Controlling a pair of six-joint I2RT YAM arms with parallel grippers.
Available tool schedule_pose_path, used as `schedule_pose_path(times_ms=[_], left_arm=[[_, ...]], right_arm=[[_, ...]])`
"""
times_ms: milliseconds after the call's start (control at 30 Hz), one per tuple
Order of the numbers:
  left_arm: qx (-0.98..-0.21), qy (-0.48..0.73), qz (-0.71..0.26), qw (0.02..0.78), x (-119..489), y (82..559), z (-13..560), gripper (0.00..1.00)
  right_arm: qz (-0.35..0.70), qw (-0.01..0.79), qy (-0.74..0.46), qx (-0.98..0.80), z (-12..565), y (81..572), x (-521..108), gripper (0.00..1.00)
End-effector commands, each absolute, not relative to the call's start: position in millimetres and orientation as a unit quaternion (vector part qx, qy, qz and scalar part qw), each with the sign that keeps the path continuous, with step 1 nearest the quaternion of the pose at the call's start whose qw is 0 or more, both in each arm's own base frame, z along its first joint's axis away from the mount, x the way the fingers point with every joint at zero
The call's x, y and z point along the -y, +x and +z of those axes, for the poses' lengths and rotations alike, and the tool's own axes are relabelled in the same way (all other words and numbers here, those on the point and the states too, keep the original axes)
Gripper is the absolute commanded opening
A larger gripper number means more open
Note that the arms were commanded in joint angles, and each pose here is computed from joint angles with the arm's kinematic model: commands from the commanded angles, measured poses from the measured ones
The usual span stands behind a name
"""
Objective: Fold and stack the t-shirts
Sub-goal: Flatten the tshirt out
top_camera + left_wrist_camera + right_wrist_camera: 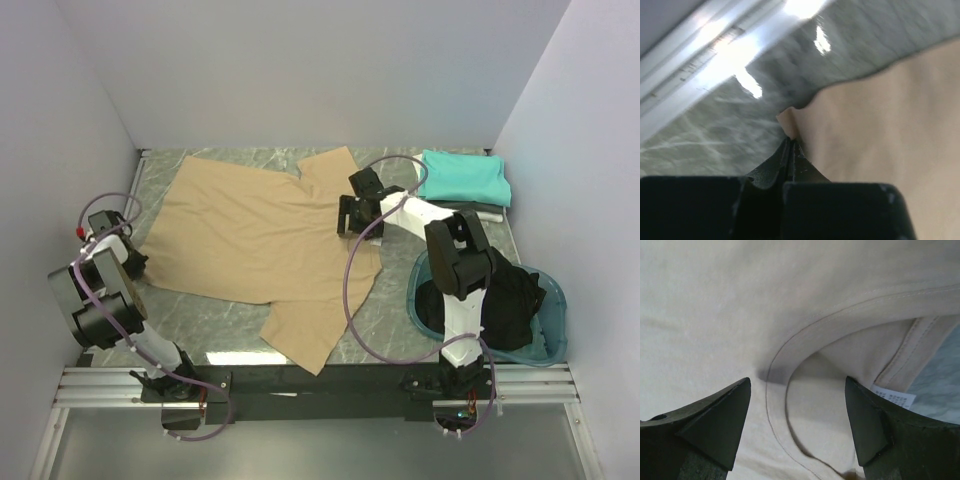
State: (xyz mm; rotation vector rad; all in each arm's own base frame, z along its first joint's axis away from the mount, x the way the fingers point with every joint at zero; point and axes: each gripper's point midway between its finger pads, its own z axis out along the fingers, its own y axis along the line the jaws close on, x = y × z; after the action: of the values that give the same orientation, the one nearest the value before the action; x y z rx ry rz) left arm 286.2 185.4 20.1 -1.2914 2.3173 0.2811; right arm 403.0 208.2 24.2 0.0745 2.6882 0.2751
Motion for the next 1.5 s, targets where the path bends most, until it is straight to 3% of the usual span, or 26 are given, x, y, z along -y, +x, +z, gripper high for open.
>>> schedule_pose_path(times_ms=[0, 367, 467, 867, 933, 1133, 1467], left_arm=[[-0.854, -0.443, 0.062, 0.267, -160.1, 300.8, 40.1, 0.01], [-0.862, -0.432, -0.007, 0.267, -113.3, 298.3, 49.8, 0.01], [-0.864, -0.428, -0.014, 0.265, -108.2, 295.6, 51.3, 0.01], [-0.866, -0.422, -0.011, 0.268, -102.9, 281.7, 56.6, 0.01], [-0.866, -0.42, -0.011, 0.271, -102.8, 281.2, 58.1, 0.01], [-0.866, -0.42, 0.004, 0.274, -106.4, 277.9, 56.4, 0.01], [-0.863, -0.42, 0.009, 0.28, -108.9, 281.9, 56.3, 0.01]], right_arm=[[0.05, 0.204, 0.057, -0.976, 3.8, 412.7, -177.2, 0.82], [0.014, 0.208, 0.069, -0.976, -0.7, 447.1, -148.5, 0.83], [0.017, 0.197, 0.071, -0.978, -4.7, 452.7, -145.3, 0.76], [0.038, 0.236, 0.05, -0.97, 45.8, 484.3, -150.7, 0.79], [0.056, 0.267, 0.049, -0.961, 76.9, 481.1, -153.5, 0.79], [0.088, 0.312, 0.031, -0.945, 130.6, 422.6, -164.1, 0.79], [0.115, 0.191, -0.058, -0.973, 81.5, 234.5, -208.2, 0.77]])
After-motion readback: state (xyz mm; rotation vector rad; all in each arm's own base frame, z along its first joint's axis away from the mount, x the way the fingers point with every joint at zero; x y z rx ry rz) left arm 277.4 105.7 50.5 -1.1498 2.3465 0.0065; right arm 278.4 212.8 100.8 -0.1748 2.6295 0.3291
